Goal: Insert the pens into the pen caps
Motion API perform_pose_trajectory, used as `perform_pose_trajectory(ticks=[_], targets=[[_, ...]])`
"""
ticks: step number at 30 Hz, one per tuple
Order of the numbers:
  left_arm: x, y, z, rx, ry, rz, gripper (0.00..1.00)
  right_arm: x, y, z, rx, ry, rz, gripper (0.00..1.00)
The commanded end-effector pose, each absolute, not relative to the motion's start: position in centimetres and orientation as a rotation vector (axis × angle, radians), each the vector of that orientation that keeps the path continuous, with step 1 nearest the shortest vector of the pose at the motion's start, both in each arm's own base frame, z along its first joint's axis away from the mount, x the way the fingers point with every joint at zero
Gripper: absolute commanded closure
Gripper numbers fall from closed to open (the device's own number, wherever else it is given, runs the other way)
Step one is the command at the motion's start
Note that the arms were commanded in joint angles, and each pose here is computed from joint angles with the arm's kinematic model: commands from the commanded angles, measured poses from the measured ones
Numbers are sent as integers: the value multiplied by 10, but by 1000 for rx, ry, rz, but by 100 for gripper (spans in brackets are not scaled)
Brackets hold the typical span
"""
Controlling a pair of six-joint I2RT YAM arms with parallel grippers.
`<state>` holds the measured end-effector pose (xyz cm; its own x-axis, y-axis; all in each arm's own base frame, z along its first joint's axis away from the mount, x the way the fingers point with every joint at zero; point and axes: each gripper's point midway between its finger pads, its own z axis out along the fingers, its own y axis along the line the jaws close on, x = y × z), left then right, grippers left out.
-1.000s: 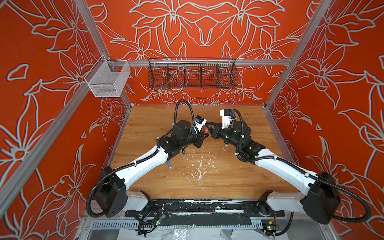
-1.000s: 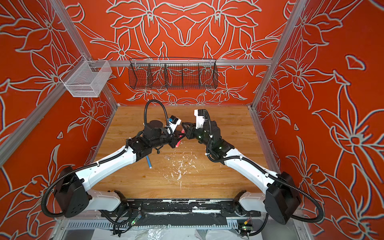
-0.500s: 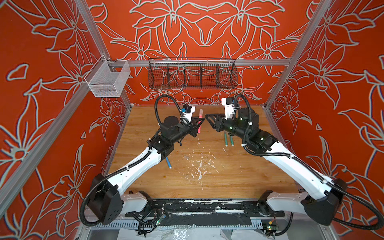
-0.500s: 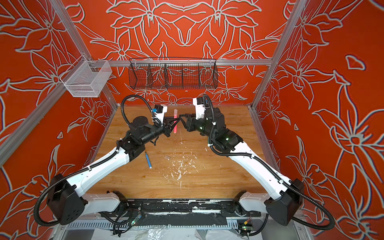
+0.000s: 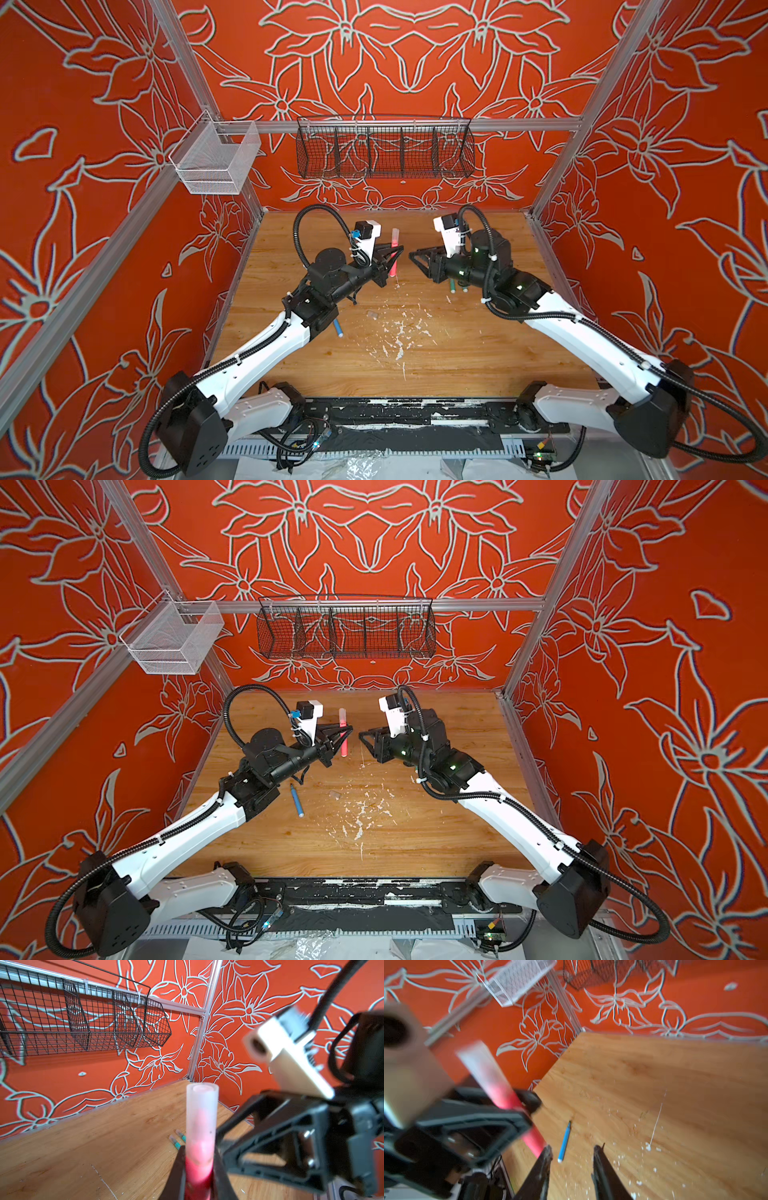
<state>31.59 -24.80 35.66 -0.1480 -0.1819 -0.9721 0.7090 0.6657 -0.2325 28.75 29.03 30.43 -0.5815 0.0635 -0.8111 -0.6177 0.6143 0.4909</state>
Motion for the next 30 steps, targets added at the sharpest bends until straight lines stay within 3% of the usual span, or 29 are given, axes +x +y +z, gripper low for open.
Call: perform_pose_trajectory(ticks=[1, 12, 19, 24, 28, 30], targets=[[313, -243, 370, 417, 1493, -867, 100, 279, 309, 319, -532, 1877, 1092, 62], [318, -236, 370, 365, 1500, -878, 100, 267, 348, 317, -655, 1839, 1230, 64], [319, -233, 371, 348, 1498, -896, 100, 265, 357, 319, -676, 1828, 1241, 71], [319, -235, 370, 352, 1500, -916, 100, 269, 358, 322, -667, 1807, 1220, 81], [319, -236, 368, 352, 1507, -929, 100, 272, 358, 326, -670, 1792, 1191, 82], [318, -237, 368, 352, 1507, -933, 100, 275, 358, 327, -669, 1791, 1179, 77]])
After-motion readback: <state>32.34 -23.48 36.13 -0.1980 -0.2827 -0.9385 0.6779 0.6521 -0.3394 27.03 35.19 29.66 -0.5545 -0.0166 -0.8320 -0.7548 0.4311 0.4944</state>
